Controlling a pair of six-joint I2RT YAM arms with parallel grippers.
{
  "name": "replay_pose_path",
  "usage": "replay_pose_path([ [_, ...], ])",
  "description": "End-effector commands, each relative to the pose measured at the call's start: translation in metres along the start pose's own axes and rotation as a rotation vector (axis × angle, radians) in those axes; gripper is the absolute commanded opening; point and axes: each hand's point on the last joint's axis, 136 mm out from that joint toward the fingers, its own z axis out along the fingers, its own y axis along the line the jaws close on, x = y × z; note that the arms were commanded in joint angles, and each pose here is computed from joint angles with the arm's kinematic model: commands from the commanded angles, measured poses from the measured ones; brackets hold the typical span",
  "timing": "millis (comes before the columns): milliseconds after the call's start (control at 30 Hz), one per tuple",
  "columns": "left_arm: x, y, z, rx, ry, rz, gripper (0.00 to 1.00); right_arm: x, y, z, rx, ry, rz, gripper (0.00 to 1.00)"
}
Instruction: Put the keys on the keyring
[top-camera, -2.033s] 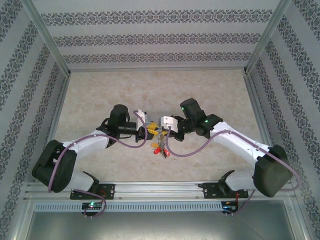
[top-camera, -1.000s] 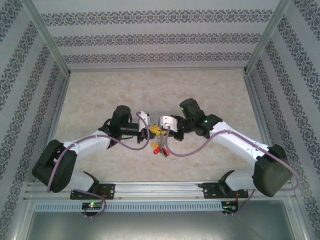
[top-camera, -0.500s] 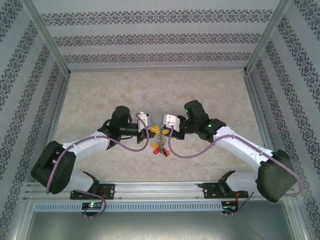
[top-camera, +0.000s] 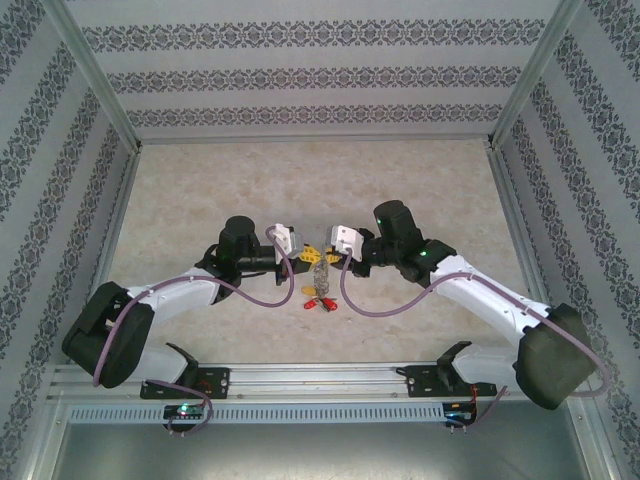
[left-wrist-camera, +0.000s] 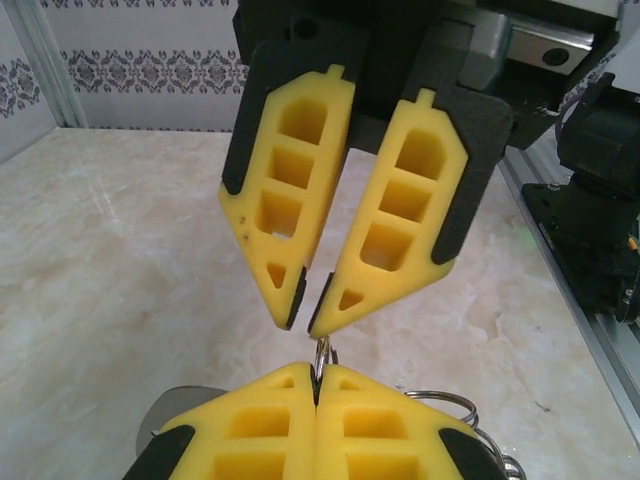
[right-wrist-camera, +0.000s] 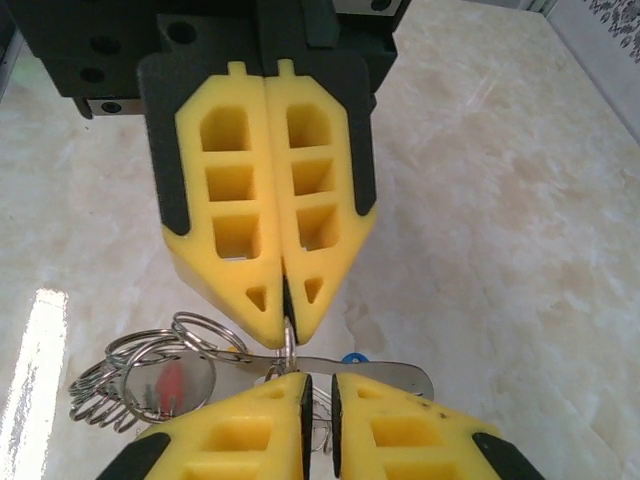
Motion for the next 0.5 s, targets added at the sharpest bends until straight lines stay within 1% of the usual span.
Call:
replay_pose_path([
  [0,-0.02,-0.002,0.001,0.009,-0.083,0.047,0.0,-0.005,0.002,0.001,-0.034,-0.016,0.02,0.16],
  [100,-0.019,-0.002,0.001,0.008,-0.094,0.037,0.0,-0.004,0.005,0.001,-0.044,-0.023,0.025,0.18],
  [167,-0.017,-0.003,0.001,0.007,-0.096,0.033,0.0,-0.004,0.006,0.0,-0.047,-0.021,0.027,0.19],
  [267,-0.015,-0.004,0.002,0.012,-0.091,0.028,0.0,-0.005,0.003,-0.005,-0.019,-0.025,0.031,0.22],
  [333,-0.015,-0.003,0.002,0.01,-0.092,0.029,0.0,-0.009,-0.006,-0.011,0.031,-0.04,0.046,0.21],
  [467,-0.016,-0.003,0.001,0.009,-0.099,0.04,0.0,-0.017,-0.003,-0.018,0.023,-0.067,0.05,0.23],
])
